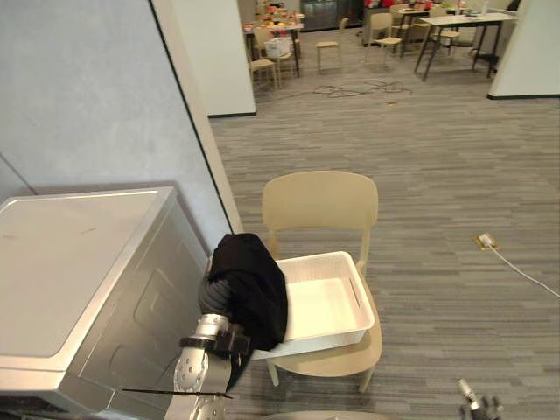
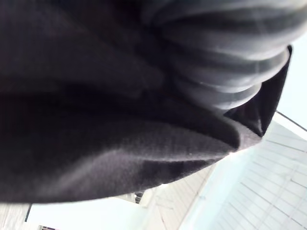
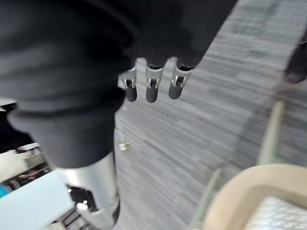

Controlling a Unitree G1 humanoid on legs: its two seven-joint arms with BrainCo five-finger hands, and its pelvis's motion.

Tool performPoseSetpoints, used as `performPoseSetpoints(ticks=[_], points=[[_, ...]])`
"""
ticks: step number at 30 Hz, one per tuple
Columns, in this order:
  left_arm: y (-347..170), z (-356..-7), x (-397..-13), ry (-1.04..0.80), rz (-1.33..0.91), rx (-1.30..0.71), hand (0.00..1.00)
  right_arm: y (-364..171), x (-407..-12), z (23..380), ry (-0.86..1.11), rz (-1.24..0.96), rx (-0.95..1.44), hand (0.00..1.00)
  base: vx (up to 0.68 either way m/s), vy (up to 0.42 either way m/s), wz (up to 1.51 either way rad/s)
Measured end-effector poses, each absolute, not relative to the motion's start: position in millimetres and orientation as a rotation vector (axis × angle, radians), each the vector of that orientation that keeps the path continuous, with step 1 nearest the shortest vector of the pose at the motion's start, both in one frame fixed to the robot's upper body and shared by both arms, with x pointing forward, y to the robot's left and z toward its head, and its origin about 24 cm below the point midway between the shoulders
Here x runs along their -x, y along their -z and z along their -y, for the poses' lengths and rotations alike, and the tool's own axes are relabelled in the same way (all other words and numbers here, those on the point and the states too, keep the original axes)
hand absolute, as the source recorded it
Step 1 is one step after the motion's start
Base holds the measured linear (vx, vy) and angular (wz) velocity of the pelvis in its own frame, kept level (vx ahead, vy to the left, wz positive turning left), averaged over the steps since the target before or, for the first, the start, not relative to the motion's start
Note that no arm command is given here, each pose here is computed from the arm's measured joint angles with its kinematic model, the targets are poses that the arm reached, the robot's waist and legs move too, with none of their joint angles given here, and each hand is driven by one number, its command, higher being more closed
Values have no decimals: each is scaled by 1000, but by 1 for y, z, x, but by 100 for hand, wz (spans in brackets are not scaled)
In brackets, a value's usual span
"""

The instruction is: Pick up the laundry basket with both hands and put the clothes into the washing machine.

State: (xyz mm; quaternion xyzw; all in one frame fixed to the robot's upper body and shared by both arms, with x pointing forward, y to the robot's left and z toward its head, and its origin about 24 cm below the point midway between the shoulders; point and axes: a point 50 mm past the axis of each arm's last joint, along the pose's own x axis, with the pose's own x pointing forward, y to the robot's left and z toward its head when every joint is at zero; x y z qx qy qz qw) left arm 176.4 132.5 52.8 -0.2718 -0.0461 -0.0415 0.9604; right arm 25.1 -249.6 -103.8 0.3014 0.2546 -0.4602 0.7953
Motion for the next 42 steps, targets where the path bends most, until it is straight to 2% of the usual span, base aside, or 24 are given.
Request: performPoseSetpoints(ticks=[4, 11, 18, 20, 28, 31, 36, 42], points=[[-33, -132, -170, 57, -9, 557, 100, 118, -21, 232, 935, -668, -661, 0, -15, -34, 34], [-26, -152, -163, -57, -30, 527, 100, 127, -63, 197, 621, -736, -632, 0, -57, -155, 73], [-22, -154, -162, -85, -58, 496, 100, 120, -101, 212, 546, -691, -521, 0, -92, -182, 131], [-29, -152, -169, -68, -24, 499, 100, 114, -117, 206, 509, -654, -523, 0, -26, -41, 107], [-42, -128, -185, 36, 27, 538, 100, 105, -116, 213, 564, -608, -511, 0, -35, 241, 87], [-42, -136, -187, 50, 26, 489, 100, 104, -126, 198, 543, -598, -550, 0, -14, 574, 23], [-45, -160, -190, 11, 45, 399, 100, 95, -149, 196, 521, -549, -553, 0, -56, 502, 14], [-29, -160, -189, -5, -20, 393, 100, 110, -128, 204, 619, -614, -609, 0, 59, 170, 71]])
